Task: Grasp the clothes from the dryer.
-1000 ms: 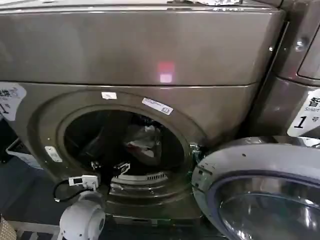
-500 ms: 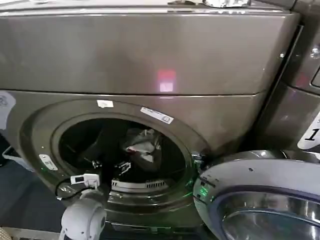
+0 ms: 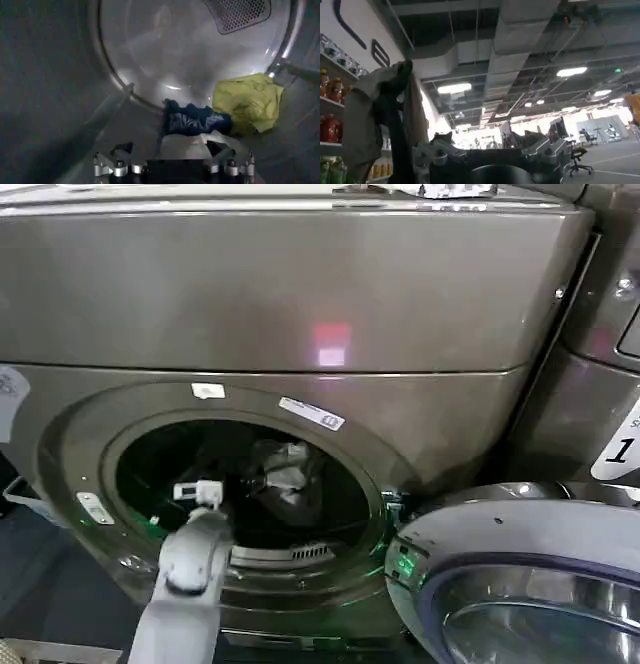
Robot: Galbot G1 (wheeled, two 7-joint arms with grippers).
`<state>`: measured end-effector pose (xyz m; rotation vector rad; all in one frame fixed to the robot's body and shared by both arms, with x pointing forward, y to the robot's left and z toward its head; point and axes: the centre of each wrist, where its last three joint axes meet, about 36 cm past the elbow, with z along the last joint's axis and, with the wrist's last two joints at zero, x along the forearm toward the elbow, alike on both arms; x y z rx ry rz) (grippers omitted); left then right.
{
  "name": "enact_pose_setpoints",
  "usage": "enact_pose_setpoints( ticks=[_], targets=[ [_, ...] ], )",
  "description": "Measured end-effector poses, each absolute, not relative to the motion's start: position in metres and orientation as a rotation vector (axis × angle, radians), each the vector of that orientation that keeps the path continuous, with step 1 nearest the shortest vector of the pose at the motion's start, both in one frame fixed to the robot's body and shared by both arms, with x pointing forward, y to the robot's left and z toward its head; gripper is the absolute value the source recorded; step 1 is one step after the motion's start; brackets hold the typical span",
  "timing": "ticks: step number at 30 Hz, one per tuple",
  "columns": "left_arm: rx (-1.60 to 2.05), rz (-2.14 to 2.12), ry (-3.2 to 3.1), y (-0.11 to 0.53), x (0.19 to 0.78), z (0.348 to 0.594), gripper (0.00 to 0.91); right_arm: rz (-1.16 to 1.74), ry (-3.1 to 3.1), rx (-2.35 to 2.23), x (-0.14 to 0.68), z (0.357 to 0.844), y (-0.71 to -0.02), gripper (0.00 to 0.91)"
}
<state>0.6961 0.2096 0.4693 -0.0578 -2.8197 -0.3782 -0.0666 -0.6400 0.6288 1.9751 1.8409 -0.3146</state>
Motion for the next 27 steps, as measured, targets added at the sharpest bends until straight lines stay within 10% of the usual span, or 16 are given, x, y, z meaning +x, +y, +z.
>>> enact_pose_setpoints(
  ticks=[27],
  targets=[
    [-0.989, -1.472, -2.055, 0.263, 0.711, 0.515, 0.907, -0.321, 1.864, 1.966, -0.058, 0.619, -0.638, 0.907]
  ],
)
